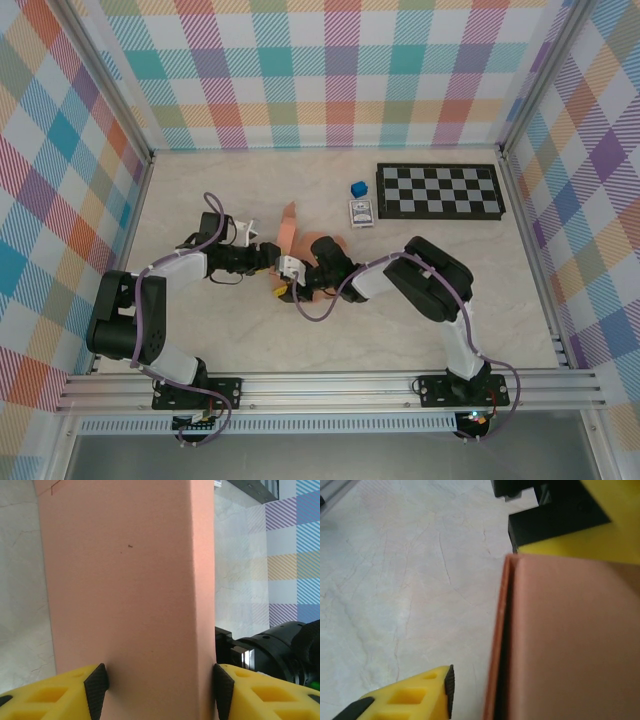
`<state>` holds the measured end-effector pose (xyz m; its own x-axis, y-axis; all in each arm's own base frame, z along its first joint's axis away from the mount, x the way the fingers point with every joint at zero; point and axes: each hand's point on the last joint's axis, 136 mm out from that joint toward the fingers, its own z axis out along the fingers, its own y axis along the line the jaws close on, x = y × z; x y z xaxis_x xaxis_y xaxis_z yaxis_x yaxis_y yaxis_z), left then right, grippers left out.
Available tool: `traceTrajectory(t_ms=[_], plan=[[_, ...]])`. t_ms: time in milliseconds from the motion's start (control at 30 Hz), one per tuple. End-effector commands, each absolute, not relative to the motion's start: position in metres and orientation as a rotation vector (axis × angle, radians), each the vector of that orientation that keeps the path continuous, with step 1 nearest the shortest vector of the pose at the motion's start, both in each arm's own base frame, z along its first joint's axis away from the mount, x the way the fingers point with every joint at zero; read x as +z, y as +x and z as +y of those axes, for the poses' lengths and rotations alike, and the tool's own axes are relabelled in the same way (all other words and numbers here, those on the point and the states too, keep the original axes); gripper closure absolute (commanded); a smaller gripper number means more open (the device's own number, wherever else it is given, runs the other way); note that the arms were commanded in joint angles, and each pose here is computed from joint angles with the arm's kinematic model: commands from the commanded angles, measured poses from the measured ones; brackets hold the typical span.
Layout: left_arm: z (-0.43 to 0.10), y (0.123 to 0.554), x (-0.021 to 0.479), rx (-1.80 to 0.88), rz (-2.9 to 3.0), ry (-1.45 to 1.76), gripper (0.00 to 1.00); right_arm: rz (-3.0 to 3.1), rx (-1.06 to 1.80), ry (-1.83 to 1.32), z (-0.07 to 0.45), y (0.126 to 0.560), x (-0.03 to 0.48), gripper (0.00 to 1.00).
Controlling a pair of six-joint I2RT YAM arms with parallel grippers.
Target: Fold the paper box
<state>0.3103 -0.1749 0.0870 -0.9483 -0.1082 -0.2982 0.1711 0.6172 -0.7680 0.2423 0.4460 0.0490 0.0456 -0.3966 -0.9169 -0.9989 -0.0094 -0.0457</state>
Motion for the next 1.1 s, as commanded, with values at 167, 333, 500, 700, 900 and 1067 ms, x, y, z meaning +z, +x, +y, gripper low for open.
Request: traceTrajectory(t_ms=[167, 333, 500, 700, 900, 1067], plan=[[-0.166, 0.3, 0.061, -1.175, 2.636, 0.003, 0.41, 1.471, 0.984, -1.409, 0.436, 0.245, 0.076, 0.57], [-0.166, 0.3, 0.061, -1.17, 2.639, -0.002, 0.41, 1.438, 1.012, -1.409, 0.441, 0.245, 0.085, 0.62], [-0.164, 0.299, 0.06, -1.164, 2.643, -0.008, 0.41, 1.437, 0.999, -1.382, 0.443, 0.251, 0.091, 0.67], [-0.164, 0.299, 0.058, -1.164, 2.649, -0.019, 0.41, 1.416, 0.987, -1.359, 0.443, 0.251, 0.099, 0.66], [-0.164, 0.3, 0.056, -1.168, 2.652, -0.043, 0.41, 1.362, 1.024, -1.367, 0.456, 0.243, 0.109, 0.74], [-0.164, 0.301, 0.056, -1.171, 2.648, -0.045, 0.41, 1.343, 1.022, -1.393, 0.459, 0.238, 0.101, 0.96]])
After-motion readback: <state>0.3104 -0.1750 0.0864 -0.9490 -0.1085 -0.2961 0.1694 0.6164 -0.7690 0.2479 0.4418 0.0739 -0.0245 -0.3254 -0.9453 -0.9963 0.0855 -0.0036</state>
